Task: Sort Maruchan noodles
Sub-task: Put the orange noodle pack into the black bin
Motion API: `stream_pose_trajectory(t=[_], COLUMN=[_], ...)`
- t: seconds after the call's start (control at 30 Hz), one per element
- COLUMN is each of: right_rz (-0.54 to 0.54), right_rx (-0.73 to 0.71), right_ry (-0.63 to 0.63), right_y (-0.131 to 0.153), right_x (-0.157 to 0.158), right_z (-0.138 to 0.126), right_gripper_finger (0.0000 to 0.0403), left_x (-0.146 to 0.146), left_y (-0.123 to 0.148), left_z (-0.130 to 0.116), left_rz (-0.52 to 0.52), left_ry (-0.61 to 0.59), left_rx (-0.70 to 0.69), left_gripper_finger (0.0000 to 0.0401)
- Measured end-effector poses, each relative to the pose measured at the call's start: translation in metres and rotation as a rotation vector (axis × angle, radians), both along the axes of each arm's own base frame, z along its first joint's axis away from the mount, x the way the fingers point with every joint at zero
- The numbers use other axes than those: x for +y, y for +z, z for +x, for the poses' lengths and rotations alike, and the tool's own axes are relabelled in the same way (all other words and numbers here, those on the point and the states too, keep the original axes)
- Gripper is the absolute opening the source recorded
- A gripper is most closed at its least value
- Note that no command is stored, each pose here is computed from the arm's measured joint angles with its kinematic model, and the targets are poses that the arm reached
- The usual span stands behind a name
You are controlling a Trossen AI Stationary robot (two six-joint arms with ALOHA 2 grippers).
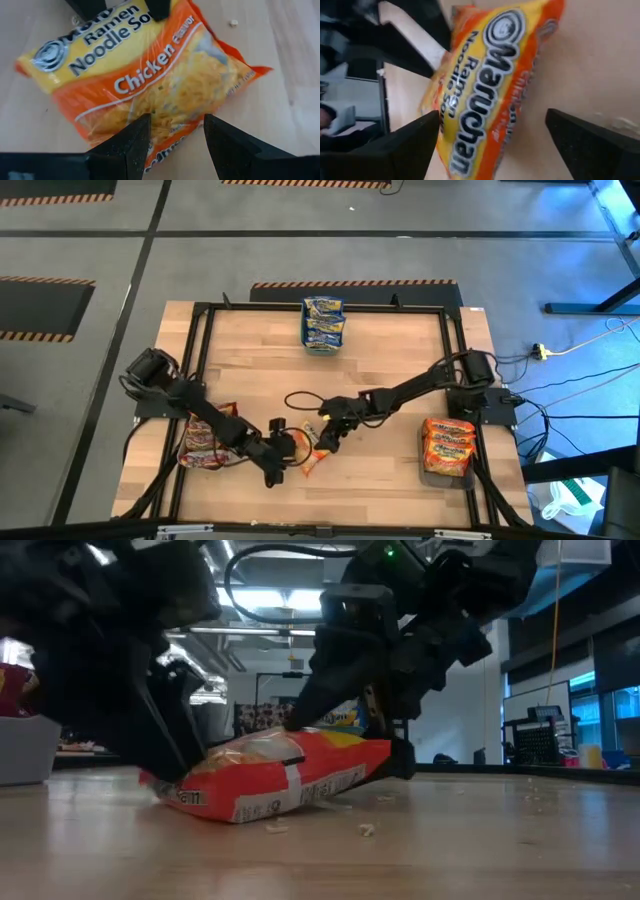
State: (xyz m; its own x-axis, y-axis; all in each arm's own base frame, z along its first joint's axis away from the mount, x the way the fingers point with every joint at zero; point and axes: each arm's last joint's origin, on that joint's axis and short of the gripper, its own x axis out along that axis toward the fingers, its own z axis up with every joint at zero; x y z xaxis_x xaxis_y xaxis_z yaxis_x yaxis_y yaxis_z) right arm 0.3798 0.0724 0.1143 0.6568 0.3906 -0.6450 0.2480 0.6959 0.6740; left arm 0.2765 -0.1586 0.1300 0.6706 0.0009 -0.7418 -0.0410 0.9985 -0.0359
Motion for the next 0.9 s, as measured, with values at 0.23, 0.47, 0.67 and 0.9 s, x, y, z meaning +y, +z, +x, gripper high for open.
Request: stream_pose_trajectory(t=[0.23, 0.47, 0.67, 0.9], right_rz=[0.041, 0.032, 0.049, 0.06], right_rx=[-0.03, -0.035, -0.05, -0.058], right_ry=[0.007, -0.015, -0.068, -0.083], right_y=[-0.004, -0.005, -0.004, -0.007], right_x=[0.002, 0.002, 0.002, 0.002], right_z=[0.004, 0.004, 0.006, 0.008], right_gripper_finger=[0.0363, 0.0362, 0.0362, 0.0362], left_x=[-0.003, -0.004, -0.004, -0.004], left_y=[-0.025, -0.027, -0.027, -0.026], left_z=[0.005, 0.007, 0.008, 0.009], left_rz=[0.031, 0.048, 0.056, 0.068], left_ry=[0.041, 0.04, 0.046, 0.067], left_rx=[0.023, -0.016, -0.027, -0.056], left_gripper_finger=[0.0182, 0.0182, 0.0182, 0.0182])
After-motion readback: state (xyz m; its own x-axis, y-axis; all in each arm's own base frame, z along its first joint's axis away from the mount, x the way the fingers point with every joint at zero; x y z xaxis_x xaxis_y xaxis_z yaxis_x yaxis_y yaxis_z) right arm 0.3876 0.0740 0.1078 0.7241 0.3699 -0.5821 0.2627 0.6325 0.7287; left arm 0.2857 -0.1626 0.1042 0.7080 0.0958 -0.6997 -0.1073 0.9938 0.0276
